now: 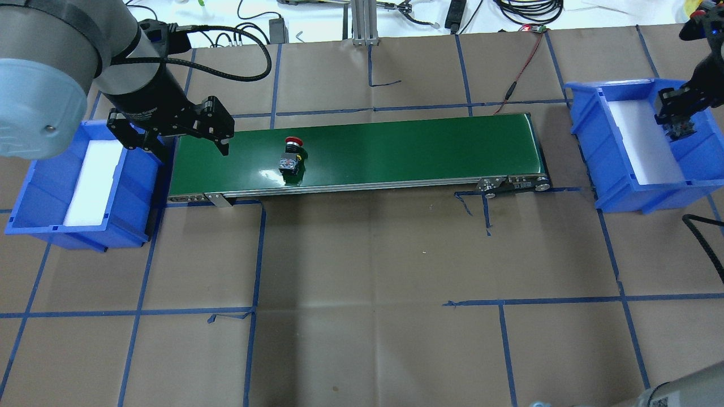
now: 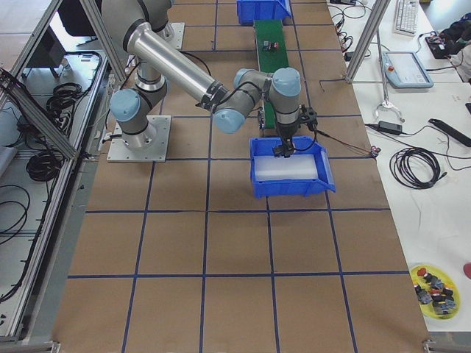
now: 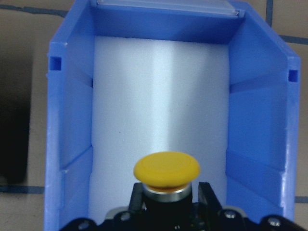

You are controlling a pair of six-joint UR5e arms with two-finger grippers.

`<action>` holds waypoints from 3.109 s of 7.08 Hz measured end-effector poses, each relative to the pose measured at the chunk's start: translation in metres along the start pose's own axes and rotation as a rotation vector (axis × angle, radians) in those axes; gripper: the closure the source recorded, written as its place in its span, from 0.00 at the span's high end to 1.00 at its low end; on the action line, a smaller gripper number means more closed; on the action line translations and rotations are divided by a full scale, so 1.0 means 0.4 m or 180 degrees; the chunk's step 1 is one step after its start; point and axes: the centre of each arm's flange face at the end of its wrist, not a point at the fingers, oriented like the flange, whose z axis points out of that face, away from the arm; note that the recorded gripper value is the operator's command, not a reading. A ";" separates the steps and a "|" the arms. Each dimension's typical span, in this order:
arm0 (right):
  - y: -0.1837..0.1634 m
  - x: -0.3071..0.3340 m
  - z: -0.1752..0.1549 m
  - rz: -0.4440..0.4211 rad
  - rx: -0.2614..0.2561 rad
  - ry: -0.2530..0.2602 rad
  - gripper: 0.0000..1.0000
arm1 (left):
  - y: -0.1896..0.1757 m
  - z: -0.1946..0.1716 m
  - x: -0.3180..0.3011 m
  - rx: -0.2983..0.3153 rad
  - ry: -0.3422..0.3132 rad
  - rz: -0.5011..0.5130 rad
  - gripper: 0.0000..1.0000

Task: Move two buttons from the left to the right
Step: 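Carry the yellow button into the bin beside the right arm, then release the yellow button in the bin and raise the right gripper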

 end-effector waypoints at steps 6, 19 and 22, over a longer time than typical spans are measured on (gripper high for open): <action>0.039 0.020 0.224 0.0095 -0.0186 -0.0261 0.99 | 0.000 0.000 0.000 -0.0001 0.0000 0.0000 1.00; -0.089 -0.406 -0.300 0.0627 -0.0260 -0.0029 0.99 | 0.000 0.001 0.000 -0.0002 0.0000 0.0000 1.00; -0.088 -0.677 -0.324 0.0885 -0.0210 0.0050 0.99 | 0.000 0.002 0.000 -0.0006 0.0000 0.0000 1.00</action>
